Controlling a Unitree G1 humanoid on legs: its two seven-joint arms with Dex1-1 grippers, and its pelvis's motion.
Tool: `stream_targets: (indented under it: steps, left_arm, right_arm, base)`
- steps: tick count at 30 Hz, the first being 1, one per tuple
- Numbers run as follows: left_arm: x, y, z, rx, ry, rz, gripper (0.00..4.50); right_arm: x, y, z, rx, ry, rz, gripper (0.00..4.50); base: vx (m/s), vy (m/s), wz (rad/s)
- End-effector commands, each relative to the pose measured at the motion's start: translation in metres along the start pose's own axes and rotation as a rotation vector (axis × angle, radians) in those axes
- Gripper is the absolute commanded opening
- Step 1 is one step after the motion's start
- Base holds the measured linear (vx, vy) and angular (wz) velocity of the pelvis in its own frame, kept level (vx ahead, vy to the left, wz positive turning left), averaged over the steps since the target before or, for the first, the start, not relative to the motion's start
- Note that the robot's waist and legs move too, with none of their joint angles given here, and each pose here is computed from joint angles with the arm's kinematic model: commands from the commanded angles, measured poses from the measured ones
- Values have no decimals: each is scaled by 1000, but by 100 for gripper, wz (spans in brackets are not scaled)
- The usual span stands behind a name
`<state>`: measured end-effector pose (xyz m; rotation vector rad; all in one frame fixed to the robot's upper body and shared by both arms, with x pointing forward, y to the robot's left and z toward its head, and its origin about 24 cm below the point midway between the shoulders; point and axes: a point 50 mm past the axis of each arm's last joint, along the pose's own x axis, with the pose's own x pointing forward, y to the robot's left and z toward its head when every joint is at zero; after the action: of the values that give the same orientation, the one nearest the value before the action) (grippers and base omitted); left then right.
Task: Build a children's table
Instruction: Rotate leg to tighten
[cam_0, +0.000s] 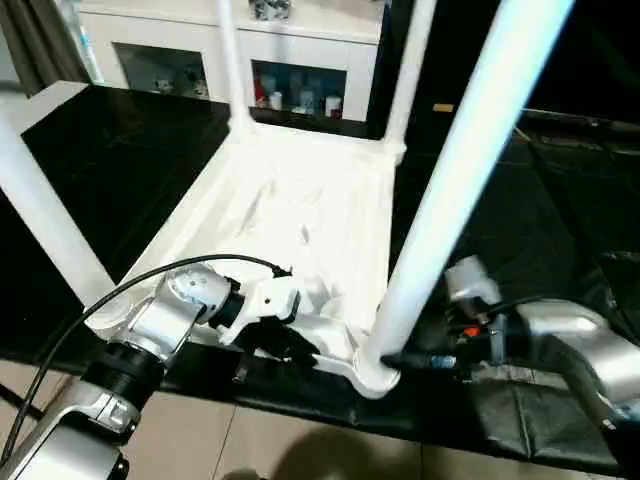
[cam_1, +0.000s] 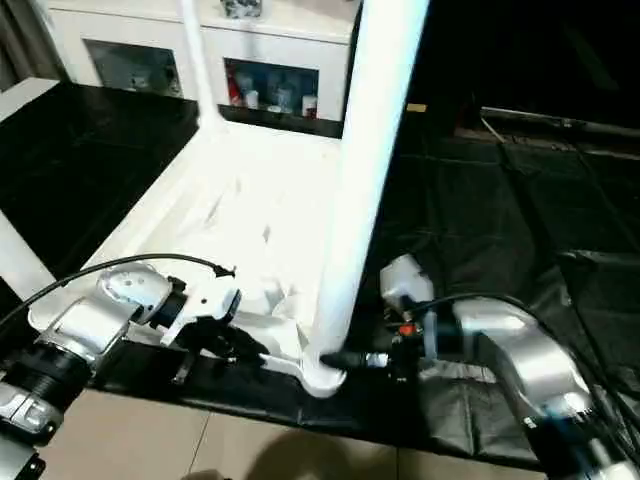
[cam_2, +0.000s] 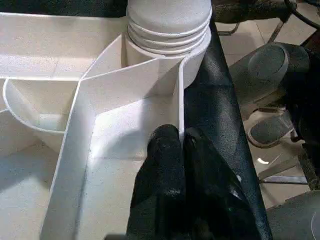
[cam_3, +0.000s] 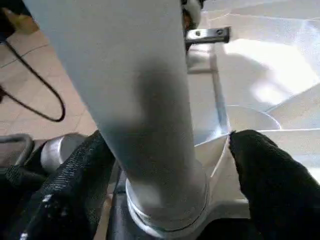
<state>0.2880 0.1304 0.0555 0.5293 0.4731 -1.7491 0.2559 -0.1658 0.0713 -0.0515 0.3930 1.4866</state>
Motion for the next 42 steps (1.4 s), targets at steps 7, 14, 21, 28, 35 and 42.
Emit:
stream_targets:
  steps: [7,14,21,28,35,42]
  left_arm:
    - [4,0,-1,14,41,-55,0]
    - [2,2,-3,6,47,-30,0]
    - [1,9,-3,-31,26,46,0]
    - [1,32,1,-183,-61,251,0]
    - [11,54,11,-303,-111,457,0]
    - [31,70,27,-336,-147,608,0]
  right_arm:
    - [0,-11,1,-22,44,57,291]
    - [3,-14,-1,-18,36,97,246]
    - [11,-10,-2,20,-33,98,207]
    - [26,-20,-8,61,-117,-108,205]
    - [51,-51,-6,110,-139,-504,196]
    - [85,-68,10,163,-156,-766,193]
  base:
    - [0,0,0]
    - [0,0,0]
    - [0,0,0]
    - [0,0,0]
    - [-10,3,-6]
    - [0,0,0]
